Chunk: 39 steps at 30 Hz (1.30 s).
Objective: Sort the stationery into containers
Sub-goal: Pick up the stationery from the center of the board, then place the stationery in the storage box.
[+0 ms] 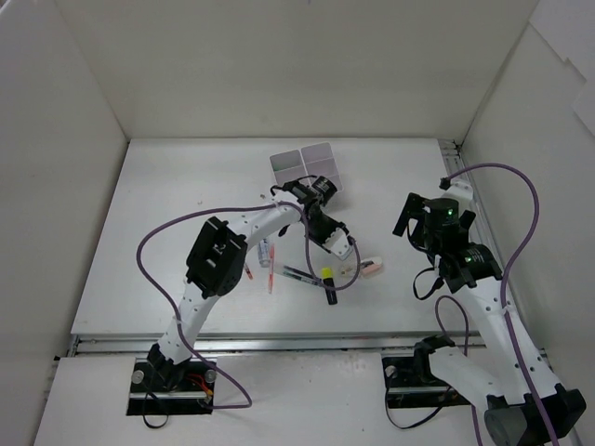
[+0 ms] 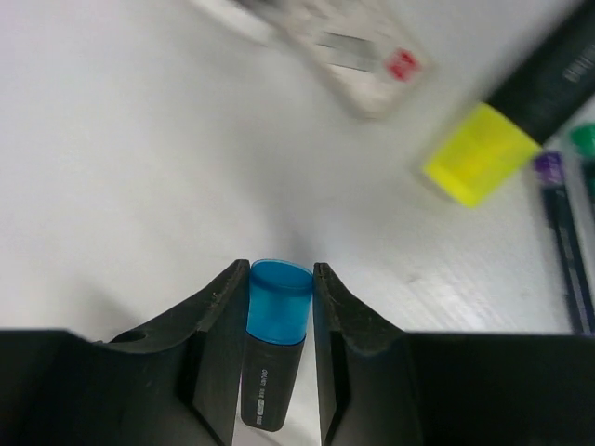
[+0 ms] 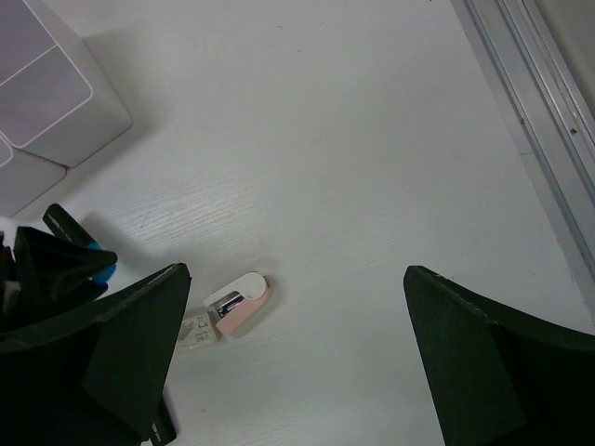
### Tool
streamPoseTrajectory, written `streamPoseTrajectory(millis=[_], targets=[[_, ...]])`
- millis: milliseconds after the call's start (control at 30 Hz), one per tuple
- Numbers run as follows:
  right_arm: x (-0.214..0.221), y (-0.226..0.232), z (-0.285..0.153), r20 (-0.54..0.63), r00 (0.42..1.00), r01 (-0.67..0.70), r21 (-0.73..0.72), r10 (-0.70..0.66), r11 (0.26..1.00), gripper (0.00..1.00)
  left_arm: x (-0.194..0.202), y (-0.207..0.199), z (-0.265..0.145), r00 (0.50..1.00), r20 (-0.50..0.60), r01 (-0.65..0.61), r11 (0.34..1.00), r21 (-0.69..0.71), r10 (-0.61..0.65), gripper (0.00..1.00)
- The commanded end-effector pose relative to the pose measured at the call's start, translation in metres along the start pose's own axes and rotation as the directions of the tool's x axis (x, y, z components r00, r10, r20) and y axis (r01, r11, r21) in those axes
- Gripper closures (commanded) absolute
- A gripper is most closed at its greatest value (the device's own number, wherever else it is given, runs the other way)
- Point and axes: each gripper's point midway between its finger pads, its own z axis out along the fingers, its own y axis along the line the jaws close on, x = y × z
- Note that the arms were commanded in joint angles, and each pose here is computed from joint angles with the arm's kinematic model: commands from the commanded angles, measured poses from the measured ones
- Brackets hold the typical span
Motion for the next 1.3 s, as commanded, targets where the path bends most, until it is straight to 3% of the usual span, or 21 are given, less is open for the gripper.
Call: streamPoseTrajectory(millis=[0,133,233,333,367,400,433,467,500,633,733,1267], targets=[[-0.018,0.0,-0.004,0.069,0.997,-0.029,-0.007,0.029,1.0,0.03,-0.045,0.069,-0.073,0.981,0.192,0.071,0.967,-0.246,-0.024,1.0],[-0.013,0.002,-0.006,0.07,0.997,-0.031,-0.031,0.033,0.999,0.02,-0.073,0.091,-0.142,0.926,0.377,0.166,0.915,-0.367,-0.017,1.0],[-0.013,0.001,-0.008,0.079,0.996,-0.037,-0.041,0.04,0.998,0.02,-0.073,0.11,-0.191,0.87,0.489,0.316,0.837,-0.447,-0.067,1.0],[-0.012,0.0,-0.01,0.085,0.995,-0.04,-0.047,0.044,0.998,0.02,-0.057,0.132,-0.243,0.778,0.614,0.515,0.697,-0.499,-0.135,0.99],[-0.012,0.0,-0.01,0.088,0.995,-0.043,-0.047,0.047,0.998,0.02,-0.054,0.148,-0.271,0.768,0.637,0.529,0.632,-0.567,-0.072,0.97],[-0.011,-0.001,-0.01,0.089,0.995,-0.048,-0.045,0.051,0.998,0.02,-0.04,0.146,-0.29,0.67,0.727,0.661,0.563,-0.496,-0.147,0.96],[-0.01,-0.001,-0.01,0.087,0.995,-0.047,-0.044,0.051,0.998,0.02,-0.03,0.148,-0.299,0.627,0.765,0.708,0.516,-0.482,-0.146,0.96],[-0.01,-0.001,-0.009,0.086,0.995,-0.049,-0.042,0.052,0.998,0.02,-0.027,0.158,-0.326,0.613,0.787,0.724,0.447,-0.526,-0.067,0.95],[-0.009,-0.001,-0.009,0.083,0.995,-0.047,-0.042,0.051,0.998,0.02,-0.012,0.155,-0.34,0.527,0.846,0.8,0.382,-0.462,-0.081,0.94],[-0.006,-0.002,-0.009,0.082,0.995,-0.046,-0.041,0.05,0.998,0.02,0.015,0.165,-0.362,0.462,0.887,0.852,0.278,-0.444,-0.001,0.92],[-0.005,-0.003,-0.009,0.082,0.996,-0.043,-0.041,0.046,0.998,0.02,0.038,0.173,-0.369,0.479,0.878,0.861,0.196,-0.469,-0.005,0.91],[-0.01,-0.008,-0.007,0.099,0.994,-0.041,-0.01,0.042,0.999,0.02,0.089,0.184,-0.324,0.539,0.841,0.842,0.047,-0.537,-0.045,0.9]])
